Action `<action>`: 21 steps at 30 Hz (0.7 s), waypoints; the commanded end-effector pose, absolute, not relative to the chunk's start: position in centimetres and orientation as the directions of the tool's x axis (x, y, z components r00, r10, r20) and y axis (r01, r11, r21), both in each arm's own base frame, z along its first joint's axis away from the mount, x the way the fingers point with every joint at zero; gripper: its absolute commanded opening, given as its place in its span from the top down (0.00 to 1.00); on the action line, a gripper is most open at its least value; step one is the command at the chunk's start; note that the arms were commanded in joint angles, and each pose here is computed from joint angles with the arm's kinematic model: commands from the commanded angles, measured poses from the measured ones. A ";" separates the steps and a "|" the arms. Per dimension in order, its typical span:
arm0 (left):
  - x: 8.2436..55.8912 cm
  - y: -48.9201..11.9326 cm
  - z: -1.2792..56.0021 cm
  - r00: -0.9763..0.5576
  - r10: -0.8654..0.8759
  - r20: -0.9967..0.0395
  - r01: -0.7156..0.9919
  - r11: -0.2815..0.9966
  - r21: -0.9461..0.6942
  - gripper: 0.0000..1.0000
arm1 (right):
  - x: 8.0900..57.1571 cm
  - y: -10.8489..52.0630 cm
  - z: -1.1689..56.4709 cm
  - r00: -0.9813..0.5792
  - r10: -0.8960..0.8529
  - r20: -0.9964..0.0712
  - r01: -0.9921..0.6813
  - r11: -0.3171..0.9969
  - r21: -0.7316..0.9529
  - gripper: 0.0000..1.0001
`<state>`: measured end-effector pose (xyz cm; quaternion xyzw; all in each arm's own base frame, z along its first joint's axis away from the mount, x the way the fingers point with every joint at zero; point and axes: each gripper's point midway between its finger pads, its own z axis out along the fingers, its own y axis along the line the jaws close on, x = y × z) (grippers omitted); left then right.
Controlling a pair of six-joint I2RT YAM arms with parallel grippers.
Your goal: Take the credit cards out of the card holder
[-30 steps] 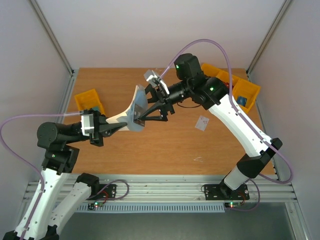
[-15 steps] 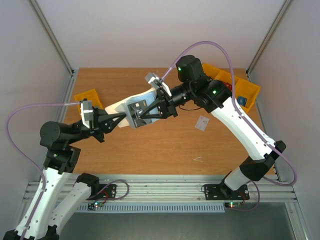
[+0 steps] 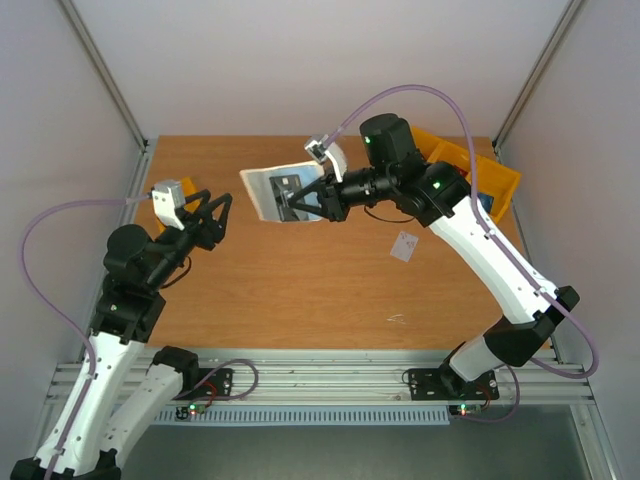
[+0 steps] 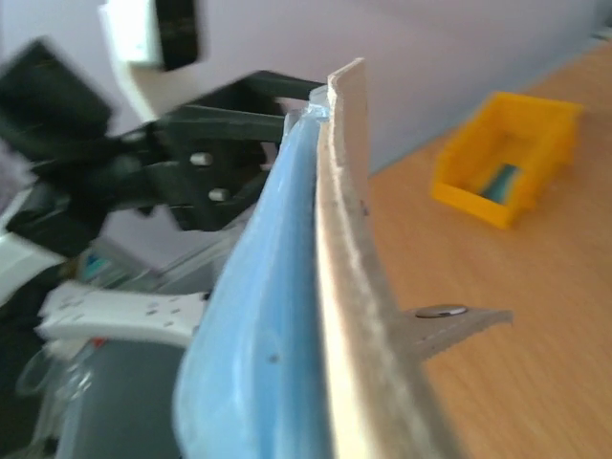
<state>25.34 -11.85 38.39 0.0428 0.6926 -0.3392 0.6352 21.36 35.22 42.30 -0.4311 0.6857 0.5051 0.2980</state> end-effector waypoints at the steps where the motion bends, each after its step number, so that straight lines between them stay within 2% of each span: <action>1: 25.7 -9.3 39.0 -0.031 -0.240 -0.970 0.403 0.885 -0.232 0.39 | 25.9 33.0 41.7 -0.561 -0.203 -0.803 -0.778 0.459 0.428 0.99; 3: 23.9 -11.8 40.3 0.015 -0.210 -0.978 0.564 0.809 -0.165 0.47 | 26.2 33.4 41.8 -0.553 -0.187 -0.812 -0.766 0.496 0.408 0.99; 5: 20.8 -15.2 41.4 0.043 -0.216 -0.975 0.769 0.630 -0.106 0.49 | 26.3 33.9 41.8 -0.528 -0.195 -0.826 -0.766 0.528 0.366 0.99; 7: 17.6 -18.2 41.2 -0.038 -0.225 -0.974 0.918 0.378 -0.123 0.49 | 26.2 34.4 41.9 -0.512 -0.202 -0.835 -0.774 0.529 0.347 0.99; 8: 17.2 -18.9 40.9 -0.139 -0.243 -0.960 0.931 0.297 -0.210 0.49 | 26.0 34.7 42.0 -0.510 -0.205 -0.835 -0.782 0.516 0.351 0.99; 10: 18.0 -19.2 40.2 -0.272 -0.268 -0.924 0.900 0.267 -0.343 0.52 | 24.9 35.6 42.4 -0.495 -0.221 -0.840 -0.813 0.459 0.359 0.99; 12: 19.4 -18.8 39.6 -0.314 -0.298 -0.902 0.855 0.324 -0.404 0.55 | 23.5 36.5 42.7 -0.463 -0.249 -0.851 -0.853 0.387 0.351 0.99; 18: 20.1 -18.8 39.7 -0.354 -0.327 -0.876 0.836 0.310 -0.453 0.58 | 20.1 37.7 43.5 -0.419 -0.280 -0.864 -0.906 0.194 0.377 0.99; 21: 18.1 -19.7 39.9 -0.290 -0.250 -0.924 0.902 0.252 -0.352 0.64 | 20.1 37.8 44.1 -0.419 -0.256 -0.871 -0.906 0.183 0.381 0.99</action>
